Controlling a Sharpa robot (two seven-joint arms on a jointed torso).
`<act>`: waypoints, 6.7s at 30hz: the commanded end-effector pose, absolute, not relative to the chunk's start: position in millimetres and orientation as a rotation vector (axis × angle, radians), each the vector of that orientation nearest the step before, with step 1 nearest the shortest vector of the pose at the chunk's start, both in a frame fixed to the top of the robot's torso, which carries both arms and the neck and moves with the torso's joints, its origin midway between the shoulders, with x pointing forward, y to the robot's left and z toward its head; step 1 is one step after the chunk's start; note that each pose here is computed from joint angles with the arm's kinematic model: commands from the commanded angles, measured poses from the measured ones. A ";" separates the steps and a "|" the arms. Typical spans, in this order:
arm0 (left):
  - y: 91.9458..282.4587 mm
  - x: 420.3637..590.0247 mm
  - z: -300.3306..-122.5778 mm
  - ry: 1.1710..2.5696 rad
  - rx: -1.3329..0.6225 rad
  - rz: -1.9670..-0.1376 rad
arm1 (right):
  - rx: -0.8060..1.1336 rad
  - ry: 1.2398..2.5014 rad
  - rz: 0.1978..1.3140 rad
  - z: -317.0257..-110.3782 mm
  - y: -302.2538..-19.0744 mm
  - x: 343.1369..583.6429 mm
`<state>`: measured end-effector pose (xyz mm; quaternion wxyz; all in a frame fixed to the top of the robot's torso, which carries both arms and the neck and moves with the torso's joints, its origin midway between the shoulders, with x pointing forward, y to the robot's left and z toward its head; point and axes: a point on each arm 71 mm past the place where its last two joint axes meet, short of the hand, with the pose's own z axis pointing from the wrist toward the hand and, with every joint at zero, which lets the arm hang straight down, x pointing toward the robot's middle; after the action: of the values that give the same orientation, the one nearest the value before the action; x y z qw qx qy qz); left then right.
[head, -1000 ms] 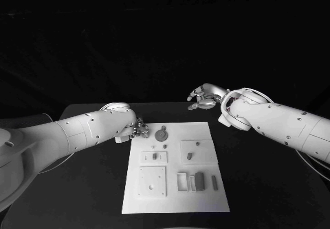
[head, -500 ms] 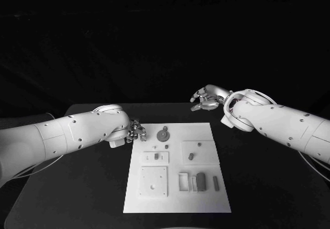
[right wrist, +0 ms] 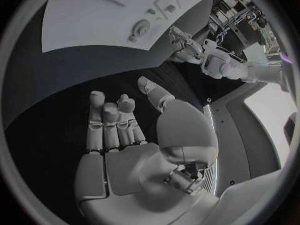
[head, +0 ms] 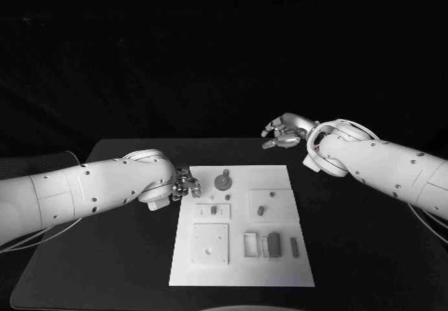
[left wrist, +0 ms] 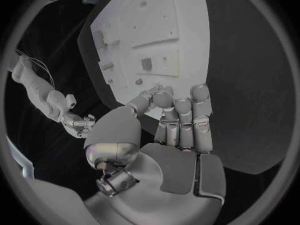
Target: Assemble the parts on the task board
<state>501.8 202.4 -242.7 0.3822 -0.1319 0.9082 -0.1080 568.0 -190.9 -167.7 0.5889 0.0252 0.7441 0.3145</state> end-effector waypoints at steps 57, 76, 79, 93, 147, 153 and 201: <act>184.7 489.4 -272.4 2.482 -0.212 -0.161 | 0.042 1.755 0.741 -170.2 -187.8 565.5; 182.1 491.7 -273.7 2.493 -0.192 -0.144 | 0.039 1.757 0.746 -170.9 -186.1 564.2; 181.7 491.7 -274.1 2.493 -0.189 -0.142 | 0.039 1.757 0.747 -170.9 -186.0 564.1; 177.3 491.4 -274.7 2.484 -0.164 -0.137 | 0.038 1.757 0.748 -170.9 -186.0 563.7; 176.8 490.2 -274.9 2.470 -0.102 -0.125 | 0.031 1.770 0.754 -171.6 -185.7 561.3; 176.0 490.4 -273.8 2.452 -0.116 -0.143 | 0.031 1.771 0.754 -171.9 -185.5 561.4; 180.6 487.5 -270.1 2.409 -0.145 -0.172 | 0.040 1.782 0.746 -177.9 -188.1 561.9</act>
<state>487.3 183.4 -271.3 0.3470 -0.0562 0.9344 -0.0577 562.5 -189.5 -177.0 0.5730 0.0226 0.7556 0.3165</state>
